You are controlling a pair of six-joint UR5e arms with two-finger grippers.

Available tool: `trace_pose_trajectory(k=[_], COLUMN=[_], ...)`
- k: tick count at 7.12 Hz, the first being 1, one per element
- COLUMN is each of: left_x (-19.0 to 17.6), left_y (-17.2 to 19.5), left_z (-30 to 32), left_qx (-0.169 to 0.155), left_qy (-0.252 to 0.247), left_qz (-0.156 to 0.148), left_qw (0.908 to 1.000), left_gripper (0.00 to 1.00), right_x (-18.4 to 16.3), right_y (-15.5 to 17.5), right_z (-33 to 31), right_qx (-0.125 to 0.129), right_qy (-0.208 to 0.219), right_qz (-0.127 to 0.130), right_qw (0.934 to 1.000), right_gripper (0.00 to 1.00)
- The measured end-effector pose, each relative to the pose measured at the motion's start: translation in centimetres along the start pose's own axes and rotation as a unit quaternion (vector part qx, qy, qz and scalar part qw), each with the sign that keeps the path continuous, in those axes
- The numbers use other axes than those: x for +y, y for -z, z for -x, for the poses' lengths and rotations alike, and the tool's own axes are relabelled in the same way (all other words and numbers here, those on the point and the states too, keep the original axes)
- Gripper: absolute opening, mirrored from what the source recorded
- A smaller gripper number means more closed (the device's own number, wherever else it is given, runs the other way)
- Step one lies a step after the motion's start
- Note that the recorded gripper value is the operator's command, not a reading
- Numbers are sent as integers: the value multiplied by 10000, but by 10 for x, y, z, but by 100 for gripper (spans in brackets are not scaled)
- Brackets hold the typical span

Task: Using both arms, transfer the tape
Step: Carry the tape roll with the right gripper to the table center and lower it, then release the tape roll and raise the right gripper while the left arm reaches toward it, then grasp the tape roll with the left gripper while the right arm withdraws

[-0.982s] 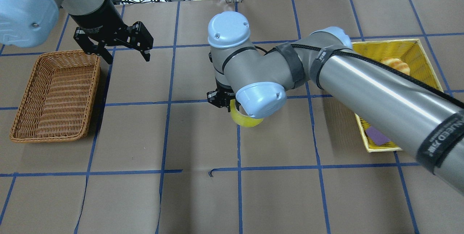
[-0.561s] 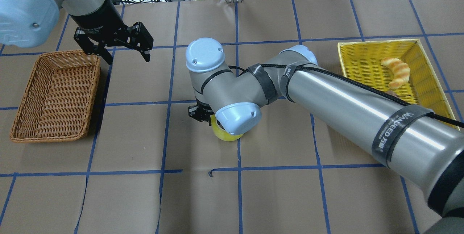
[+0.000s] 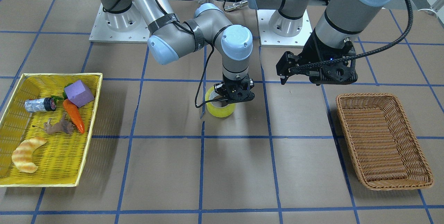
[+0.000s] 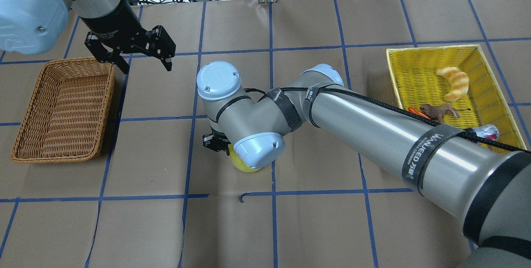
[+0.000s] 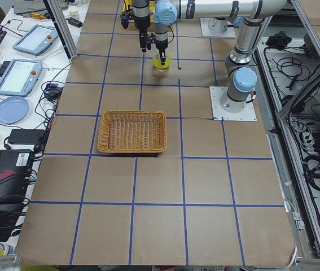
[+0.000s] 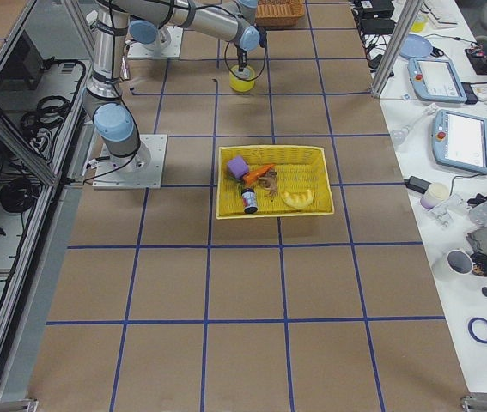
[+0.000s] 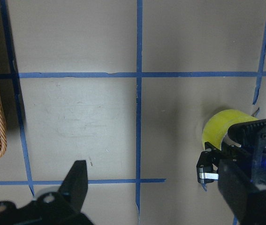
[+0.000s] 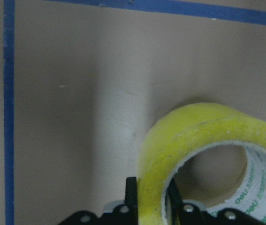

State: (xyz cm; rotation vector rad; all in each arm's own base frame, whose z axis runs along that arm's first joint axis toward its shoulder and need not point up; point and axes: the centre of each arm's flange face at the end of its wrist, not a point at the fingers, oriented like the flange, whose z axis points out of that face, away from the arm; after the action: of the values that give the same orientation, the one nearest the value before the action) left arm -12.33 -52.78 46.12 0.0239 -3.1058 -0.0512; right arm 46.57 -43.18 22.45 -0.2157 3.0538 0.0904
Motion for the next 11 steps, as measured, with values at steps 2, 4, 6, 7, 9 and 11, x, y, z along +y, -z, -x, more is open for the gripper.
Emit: trace_pose_trajectory(k=[2, 4, 6, 7, 9, 11], left_x=[0, 0, 8, 16, 35, 60], left_y=[0, -1, -10, -20, -61, -133], left_z=[0, -1, -6, -16, -66, -107], left_qx=[0, 22, 49, 48, 11, 60], left_qy=[-3, -8, -12, -75, -203, -123], left_qz=[-2, 7, 99, 175, 229, 61], left_qw=[10000, 10000, 9999, 9998, 9995, 9999], left_gripper=[100, 100, 100, 100, 100, 100], right_x=[-3, -23, -52, -60, -69, -56], right_y=[18, 58, 114, 141, 177, 215], right_z=[-3, -44, -146, -206, -298, -328], right_qx=[-29, 40, 242, 266, 289, 386], right_qy=[17, 14, -99, -280, -632, -822], right_qz=[-148, -361, -322, -291, -322, -160], right_qw=[9999, 9993, 9991, 9988, 9971, 9957], right_gripper=[100, 100, 100, 100, 100, 100])
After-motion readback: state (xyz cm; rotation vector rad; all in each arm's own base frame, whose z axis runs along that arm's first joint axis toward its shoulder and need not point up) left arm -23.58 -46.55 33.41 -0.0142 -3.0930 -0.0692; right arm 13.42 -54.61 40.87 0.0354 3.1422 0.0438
